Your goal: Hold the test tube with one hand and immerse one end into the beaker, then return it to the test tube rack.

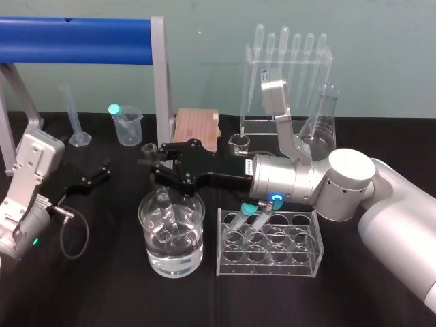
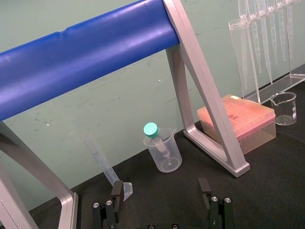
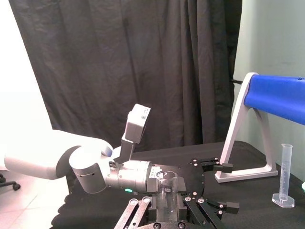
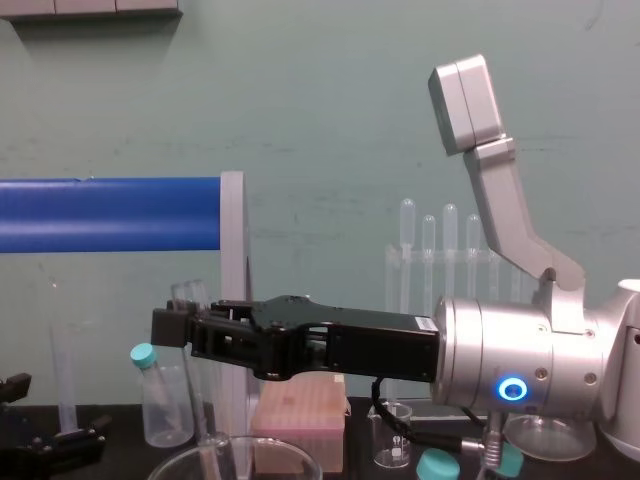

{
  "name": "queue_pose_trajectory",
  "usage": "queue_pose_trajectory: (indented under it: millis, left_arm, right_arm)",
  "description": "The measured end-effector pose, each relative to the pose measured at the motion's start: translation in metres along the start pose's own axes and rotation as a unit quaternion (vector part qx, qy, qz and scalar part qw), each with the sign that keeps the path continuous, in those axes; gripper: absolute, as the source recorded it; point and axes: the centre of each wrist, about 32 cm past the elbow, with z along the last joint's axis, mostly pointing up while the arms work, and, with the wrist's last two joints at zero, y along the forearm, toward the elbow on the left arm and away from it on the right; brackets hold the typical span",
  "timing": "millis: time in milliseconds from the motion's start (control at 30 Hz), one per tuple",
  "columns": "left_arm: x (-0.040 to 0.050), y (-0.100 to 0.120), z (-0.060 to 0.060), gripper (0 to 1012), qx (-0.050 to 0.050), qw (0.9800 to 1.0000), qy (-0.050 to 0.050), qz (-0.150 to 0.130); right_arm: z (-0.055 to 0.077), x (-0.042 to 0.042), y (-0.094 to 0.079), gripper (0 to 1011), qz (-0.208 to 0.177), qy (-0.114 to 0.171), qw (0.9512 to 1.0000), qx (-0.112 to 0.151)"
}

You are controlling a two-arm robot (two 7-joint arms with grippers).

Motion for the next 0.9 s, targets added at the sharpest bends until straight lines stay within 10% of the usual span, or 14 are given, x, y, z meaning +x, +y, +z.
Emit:
queue_pose_trajectory:
  millis: [900]
  left_arm:
    - [0.0, 0.0, 0.0, 1000, 0.0, 1.0, 0.0, 0.0]
  right_arm:
    - [0.0, 0.0, 0.0, 226, 0.0, 0.0, 1.0, 0.0]
